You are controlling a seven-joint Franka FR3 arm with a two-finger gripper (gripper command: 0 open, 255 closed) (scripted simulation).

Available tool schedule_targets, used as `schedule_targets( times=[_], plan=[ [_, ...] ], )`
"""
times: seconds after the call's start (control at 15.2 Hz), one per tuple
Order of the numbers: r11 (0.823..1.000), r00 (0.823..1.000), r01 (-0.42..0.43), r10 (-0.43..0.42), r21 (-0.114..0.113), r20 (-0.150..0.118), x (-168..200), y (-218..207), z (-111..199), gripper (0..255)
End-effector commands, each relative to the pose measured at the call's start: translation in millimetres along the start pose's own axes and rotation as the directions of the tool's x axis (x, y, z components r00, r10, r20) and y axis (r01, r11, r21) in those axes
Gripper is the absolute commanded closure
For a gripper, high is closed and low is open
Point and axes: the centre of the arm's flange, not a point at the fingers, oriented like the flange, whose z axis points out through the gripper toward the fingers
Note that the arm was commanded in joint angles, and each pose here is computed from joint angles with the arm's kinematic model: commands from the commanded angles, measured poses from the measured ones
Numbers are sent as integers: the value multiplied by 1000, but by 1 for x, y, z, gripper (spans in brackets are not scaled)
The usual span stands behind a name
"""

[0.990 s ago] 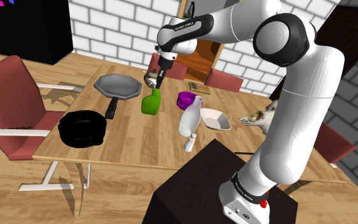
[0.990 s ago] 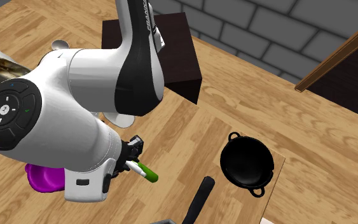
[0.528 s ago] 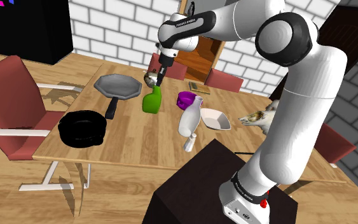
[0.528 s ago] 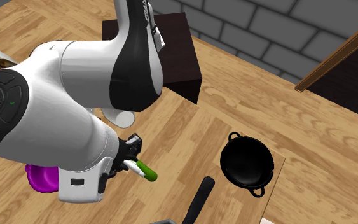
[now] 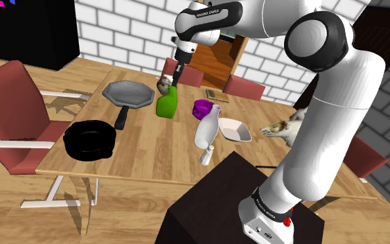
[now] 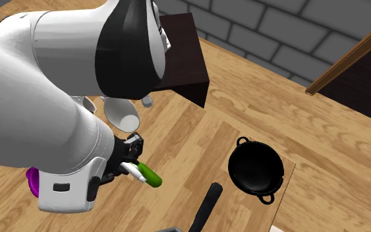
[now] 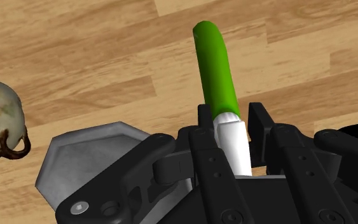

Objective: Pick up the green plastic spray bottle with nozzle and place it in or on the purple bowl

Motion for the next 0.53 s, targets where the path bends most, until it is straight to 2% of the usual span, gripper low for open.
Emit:
schedule_targets(
  times=[0.0, 0.46],
  plan=[
    [1000, 1000, 0, 0, 0, 0, 1, 0, -11, 255],
    [1000, 1000, 0, 0, 0, 0, 3, -3, -48, 255]
  ],
)
